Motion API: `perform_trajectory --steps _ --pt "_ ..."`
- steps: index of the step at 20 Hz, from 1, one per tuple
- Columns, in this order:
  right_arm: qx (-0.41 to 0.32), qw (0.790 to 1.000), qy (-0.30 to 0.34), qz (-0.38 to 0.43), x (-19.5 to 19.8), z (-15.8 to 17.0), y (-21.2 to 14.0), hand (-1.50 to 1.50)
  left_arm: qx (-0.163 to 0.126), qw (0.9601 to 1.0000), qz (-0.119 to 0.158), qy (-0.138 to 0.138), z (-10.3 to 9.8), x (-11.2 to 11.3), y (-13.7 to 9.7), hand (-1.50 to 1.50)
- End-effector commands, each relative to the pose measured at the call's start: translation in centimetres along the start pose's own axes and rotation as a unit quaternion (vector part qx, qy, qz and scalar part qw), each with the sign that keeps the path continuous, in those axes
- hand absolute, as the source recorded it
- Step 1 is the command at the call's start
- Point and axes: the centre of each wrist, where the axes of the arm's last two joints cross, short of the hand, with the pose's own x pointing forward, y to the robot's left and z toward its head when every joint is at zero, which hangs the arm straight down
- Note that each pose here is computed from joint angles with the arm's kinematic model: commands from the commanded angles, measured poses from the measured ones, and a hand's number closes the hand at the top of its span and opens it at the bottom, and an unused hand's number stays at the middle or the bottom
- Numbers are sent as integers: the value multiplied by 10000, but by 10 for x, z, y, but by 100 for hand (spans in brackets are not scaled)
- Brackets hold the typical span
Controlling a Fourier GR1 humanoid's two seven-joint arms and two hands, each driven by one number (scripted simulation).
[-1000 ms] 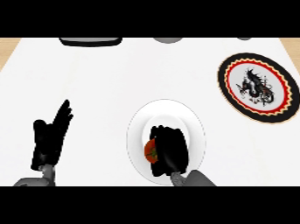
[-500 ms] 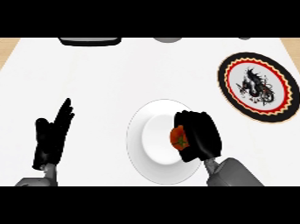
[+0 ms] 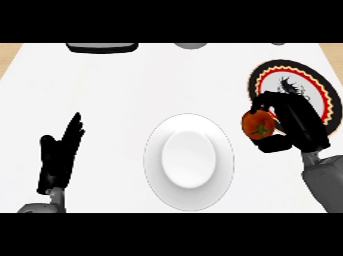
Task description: Pick the tomato from the plate and place it in the plate
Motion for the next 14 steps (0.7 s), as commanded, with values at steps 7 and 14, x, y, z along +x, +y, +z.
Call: perform_trajectory --steps 7,14 --pt "-848 9927 781 -351 -47 -15 -72 150 9 10000 26 39 -10 -2 5 0" --pt "-842 9874 1324 -181 -98 -54 -64 150 -101 9999 -20 0 -9 1 9 0"
